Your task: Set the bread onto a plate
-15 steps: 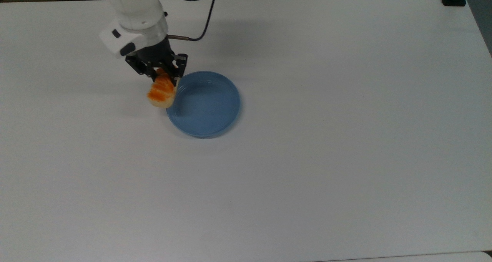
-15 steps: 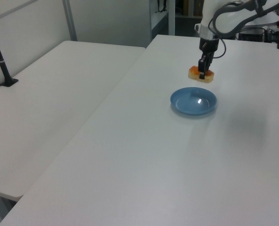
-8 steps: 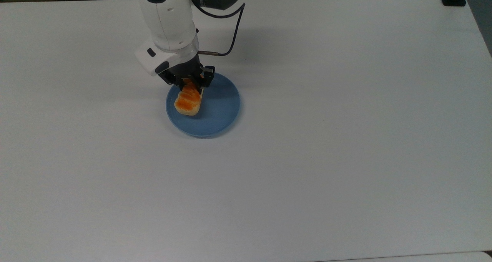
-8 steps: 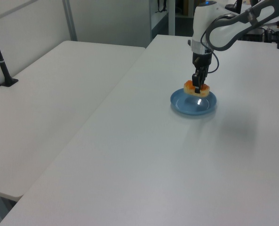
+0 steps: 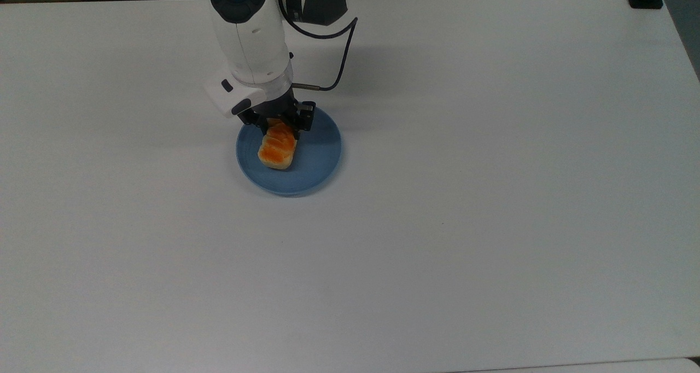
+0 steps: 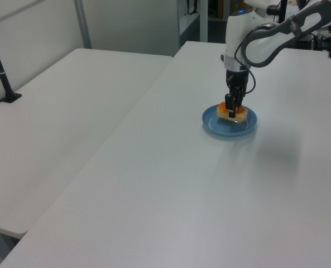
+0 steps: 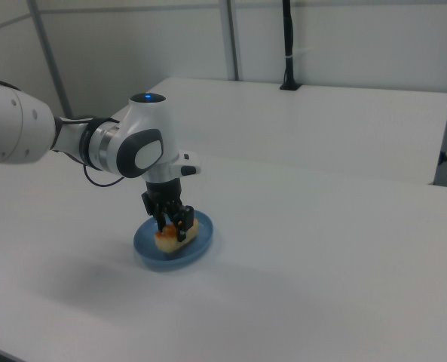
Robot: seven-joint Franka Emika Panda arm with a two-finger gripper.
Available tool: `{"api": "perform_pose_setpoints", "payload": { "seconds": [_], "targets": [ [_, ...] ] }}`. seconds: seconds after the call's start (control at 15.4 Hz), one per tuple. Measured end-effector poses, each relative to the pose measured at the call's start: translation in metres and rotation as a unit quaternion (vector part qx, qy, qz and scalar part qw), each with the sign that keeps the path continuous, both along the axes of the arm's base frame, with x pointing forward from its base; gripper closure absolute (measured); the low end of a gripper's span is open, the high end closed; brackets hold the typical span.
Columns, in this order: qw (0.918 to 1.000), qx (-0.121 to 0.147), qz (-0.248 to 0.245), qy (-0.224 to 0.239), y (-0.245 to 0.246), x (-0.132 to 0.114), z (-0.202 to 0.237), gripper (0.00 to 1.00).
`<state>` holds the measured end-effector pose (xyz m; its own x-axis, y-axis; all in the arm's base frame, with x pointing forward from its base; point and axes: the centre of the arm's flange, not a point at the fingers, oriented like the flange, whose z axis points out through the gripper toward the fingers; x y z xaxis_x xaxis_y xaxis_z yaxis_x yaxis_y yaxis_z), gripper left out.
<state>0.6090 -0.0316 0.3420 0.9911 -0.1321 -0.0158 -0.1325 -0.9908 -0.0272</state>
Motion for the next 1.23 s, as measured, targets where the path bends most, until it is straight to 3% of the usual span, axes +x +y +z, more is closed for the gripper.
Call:
{"api": "perform_pose_setpoints", "payload": {
  "seconds": [0.19,0.26,0.45,0.65,0.97,1.23],
  "targets": [
    [0.9999,0.000,-0.012,-0.002,0.000,0.001,0.002,0.06],
    [0.9999,0.000,-0.013,-0.003,0.000,0.002,0.003,0.00],
    [0.9998,-0.001,-0.016,-0.014,-0.001,0.007,0.014,0.00],
    [0.9994,-0.004,-0.021,-0.026,-0.008,0.009,0.058,0.00],
    [0.9992,-0.010,-0.038,0.011,-0.046,-0.026,0.223,0.00],
    [0.9992,-0.012,-0.037,-0.009,-0.057,-0.070,0.321,0.00]
  ]
}}
